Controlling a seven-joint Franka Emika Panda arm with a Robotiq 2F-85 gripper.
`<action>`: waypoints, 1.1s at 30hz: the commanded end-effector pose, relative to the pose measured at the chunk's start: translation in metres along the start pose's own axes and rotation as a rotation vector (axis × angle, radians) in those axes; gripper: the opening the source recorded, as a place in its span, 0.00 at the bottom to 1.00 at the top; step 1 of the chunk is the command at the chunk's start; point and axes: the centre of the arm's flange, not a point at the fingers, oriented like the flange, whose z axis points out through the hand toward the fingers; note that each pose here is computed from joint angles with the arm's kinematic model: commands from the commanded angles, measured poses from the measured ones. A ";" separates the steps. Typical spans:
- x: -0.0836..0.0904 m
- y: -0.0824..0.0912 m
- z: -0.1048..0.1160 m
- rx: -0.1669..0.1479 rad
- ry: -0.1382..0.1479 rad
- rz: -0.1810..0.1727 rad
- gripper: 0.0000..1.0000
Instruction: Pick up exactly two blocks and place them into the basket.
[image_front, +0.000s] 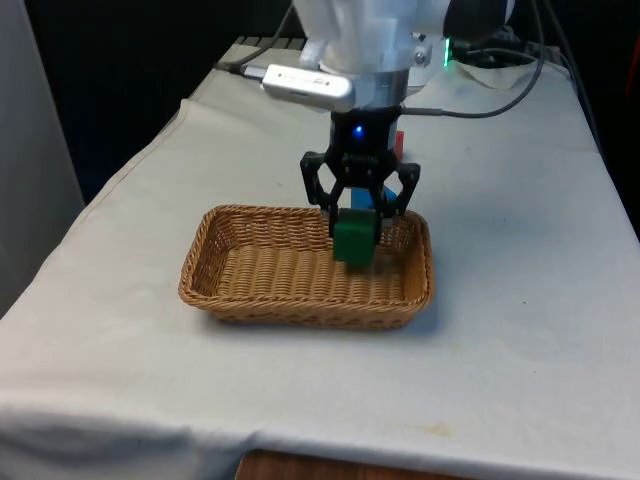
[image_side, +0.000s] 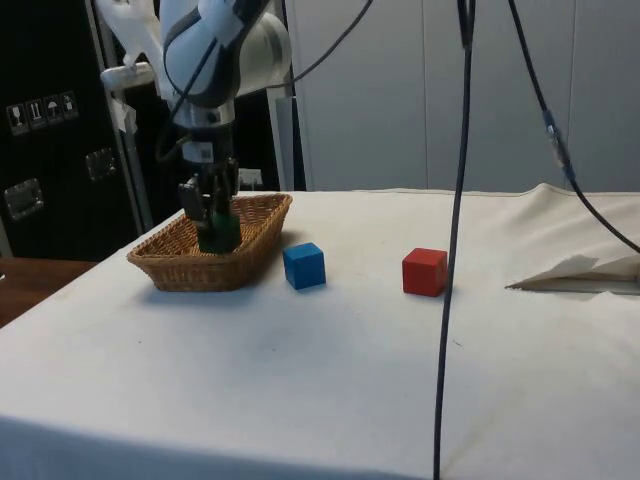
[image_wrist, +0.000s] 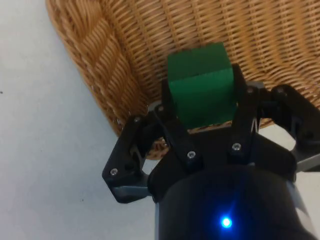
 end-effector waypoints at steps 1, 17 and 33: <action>0.001 0.000 -0.001 0.010 0.003 -0.003 0.00; 0.004 0.005 -0.005 0.004 0.005 -0.005 0.00; 0.006 0.008 -0.009 0.005 0.010 -0.003 1.00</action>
